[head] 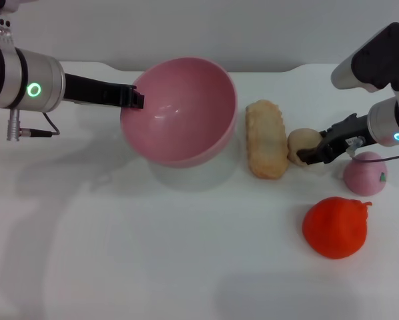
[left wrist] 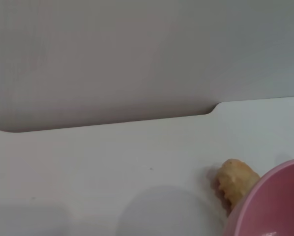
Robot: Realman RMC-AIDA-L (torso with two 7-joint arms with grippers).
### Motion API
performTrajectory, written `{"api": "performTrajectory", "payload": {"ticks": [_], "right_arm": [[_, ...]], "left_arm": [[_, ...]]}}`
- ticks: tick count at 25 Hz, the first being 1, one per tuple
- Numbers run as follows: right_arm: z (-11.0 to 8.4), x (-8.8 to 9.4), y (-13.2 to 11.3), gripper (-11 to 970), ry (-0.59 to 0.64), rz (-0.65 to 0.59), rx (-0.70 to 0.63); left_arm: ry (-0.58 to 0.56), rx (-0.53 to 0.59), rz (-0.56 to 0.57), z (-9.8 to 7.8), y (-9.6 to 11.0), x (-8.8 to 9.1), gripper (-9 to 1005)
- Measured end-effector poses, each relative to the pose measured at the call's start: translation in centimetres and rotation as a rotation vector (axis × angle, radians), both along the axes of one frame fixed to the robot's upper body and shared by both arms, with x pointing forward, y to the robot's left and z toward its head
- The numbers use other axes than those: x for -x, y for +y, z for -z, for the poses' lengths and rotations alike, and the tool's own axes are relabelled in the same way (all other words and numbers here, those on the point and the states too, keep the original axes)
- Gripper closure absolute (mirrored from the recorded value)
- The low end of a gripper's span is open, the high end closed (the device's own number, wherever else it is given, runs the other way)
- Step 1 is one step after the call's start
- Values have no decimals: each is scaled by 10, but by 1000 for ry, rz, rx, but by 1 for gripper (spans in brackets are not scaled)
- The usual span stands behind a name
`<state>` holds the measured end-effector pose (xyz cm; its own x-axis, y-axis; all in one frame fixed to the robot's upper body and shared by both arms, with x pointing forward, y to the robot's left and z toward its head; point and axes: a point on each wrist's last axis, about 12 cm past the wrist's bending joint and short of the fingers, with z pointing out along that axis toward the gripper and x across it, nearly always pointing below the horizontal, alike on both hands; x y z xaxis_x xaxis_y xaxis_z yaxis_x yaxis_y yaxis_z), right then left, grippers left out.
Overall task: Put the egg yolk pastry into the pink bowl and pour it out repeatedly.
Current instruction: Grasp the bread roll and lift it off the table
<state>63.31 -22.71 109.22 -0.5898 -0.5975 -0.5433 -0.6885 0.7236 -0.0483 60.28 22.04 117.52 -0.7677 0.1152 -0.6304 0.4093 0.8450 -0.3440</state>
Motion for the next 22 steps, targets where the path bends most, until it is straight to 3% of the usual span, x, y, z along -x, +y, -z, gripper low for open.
{"api": "performTrajectory", "payload": {"ticks": [12, 16, 22], "right_arm": [[-16, 7, -11, 456, -35, 5, -13], [-36, 14, -21, 490, -95, 28, -46], [-81, 29, -33, 562, -286, 36, -40]], "left_arm": [[2, -1, 5, 1, -1, 1, 951], [4, -2, 9, 1, -2, 1, 950], [9, 6, 36, 0, -9, 2, 950]]}}
